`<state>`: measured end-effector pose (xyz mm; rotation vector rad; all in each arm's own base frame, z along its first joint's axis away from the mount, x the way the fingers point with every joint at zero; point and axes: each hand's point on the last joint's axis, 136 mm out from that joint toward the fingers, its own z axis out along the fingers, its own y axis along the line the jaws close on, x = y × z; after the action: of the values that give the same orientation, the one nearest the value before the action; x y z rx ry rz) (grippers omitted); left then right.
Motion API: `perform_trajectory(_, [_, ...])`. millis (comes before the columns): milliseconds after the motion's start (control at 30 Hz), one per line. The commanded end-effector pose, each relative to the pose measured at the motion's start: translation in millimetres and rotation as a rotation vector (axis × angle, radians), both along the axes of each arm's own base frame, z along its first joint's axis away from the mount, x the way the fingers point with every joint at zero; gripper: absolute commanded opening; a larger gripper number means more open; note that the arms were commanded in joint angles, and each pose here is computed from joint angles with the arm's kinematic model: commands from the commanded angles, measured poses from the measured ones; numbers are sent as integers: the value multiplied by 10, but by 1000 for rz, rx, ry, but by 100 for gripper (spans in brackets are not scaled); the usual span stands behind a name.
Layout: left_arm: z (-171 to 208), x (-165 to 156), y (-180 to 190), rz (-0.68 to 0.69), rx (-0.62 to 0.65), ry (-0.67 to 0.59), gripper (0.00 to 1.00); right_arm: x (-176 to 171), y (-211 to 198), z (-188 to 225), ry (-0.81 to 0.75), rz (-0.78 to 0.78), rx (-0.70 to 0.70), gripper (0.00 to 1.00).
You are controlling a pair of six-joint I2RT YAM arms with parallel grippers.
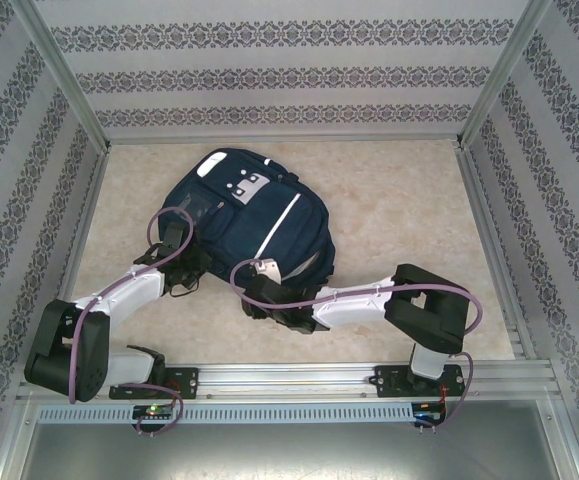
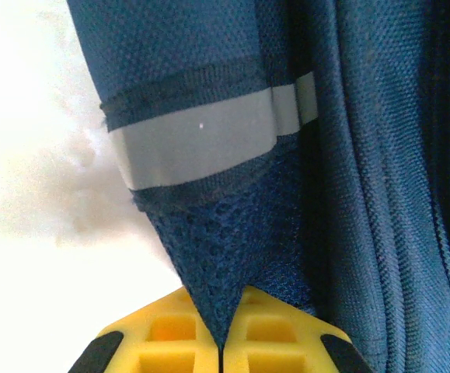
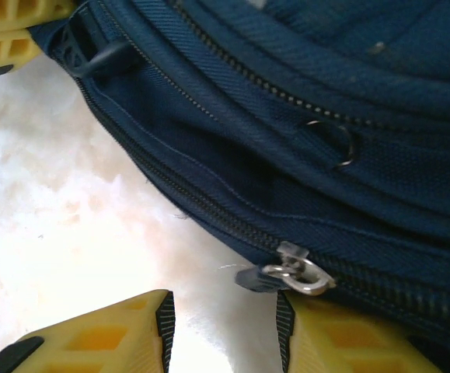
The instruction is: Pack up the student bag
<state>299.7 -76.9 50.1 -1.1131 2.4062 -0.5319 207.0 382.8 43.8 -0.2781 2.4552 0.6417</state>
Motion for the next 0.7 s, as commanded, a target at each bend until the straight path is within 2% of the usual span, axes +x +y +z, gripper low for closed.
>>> perform_trajectory(0, [79, 65, -3, -5, -8, -11, 0, 127, -89, -92, -5, -77, 3, 41])
perform_trajectory(233, [78, 52, -6, -3, -13, -9, 0, 289, -106, -140, -21, -113, -12, 40])
perform_trajectory(500, [75, 48, -3, -1, -13, -8, 0, 389, -113, -104, -64, -113, -22, 27])
perform_trajectory(667, [68, 51, -11, 0, -18, -8, 0, 444, -139, -115, -73, -130, -34, 26])
